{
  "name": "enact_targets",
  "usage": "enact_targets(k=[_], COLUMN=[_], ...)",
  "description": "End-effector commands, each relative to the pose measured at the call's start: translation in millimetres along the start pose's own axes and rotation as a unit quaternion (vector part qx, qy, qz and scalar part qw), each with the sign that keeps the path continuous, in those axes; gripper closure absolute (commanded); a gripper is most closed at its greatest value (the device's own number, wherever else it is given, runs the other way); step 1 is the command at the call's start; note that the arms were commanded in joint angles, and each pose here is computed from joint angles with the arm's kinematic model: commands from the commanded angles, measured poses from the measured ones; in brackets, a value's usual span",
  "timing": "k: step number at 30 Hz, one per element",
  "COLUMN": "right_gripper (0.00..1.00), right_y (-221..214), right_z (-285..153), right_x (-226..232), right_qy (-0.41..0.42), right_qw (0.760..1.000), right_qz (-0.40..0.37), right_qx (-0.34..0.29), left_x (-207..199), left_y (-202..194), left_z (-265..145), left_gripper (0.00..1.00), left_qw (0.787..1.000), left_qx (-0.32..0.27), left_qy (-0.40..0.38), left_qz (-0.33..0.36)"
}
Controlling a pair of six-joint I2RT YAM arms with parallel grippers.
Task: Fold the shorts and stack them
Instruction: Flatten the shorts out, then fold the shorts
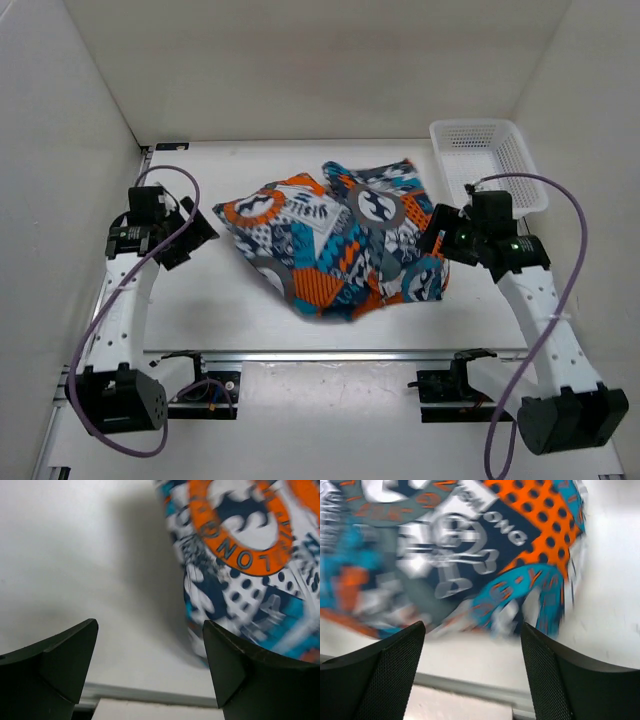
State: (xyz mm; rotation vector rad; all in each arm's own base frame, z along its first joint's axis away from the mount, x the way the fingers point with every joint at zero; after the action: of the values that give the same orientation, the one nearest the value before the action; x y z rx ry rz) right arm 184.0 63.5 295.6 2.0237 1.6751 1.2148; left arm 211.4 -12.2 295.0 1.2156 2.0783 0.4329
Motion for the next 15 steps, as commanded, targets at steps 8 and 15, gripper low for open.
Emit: enact_targets(k=[8,15], right_gripper=[0.24,0.22], right_y=[-16,-104], right_z=[22,48], right_x=[8,55], right_qy=[-0.025,0.039], right_qw=[0.995,0.975], right_qz=[0.024,0.005], right_qx=[0.09,0.219], left_x=[9,-5], left_y=[-3,-4], left_z=[19,76], left_gripper=[0.33,0.2], left_qw=[0.999,0.996], left_qx=[0.023,0.083], left_qy=[0.038,0.034], left_qz=[0.007,0.004])
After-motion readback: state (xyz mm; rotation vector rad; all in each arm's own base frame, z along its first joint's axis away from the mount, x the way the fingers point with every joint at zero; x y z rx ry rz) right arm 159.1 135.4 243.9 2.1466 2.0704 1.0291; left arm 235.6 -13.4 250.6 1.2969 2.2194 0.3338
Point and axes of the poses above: each gripper's point midway between its finger pads, its own z axis out along the fingers, its own x axis along the line the jaws close on, y = z × x, the point moved 10 cm from there along -z, back along the fingers, and after that the axes turned 4 degrees about z, right-handed, at the moved point
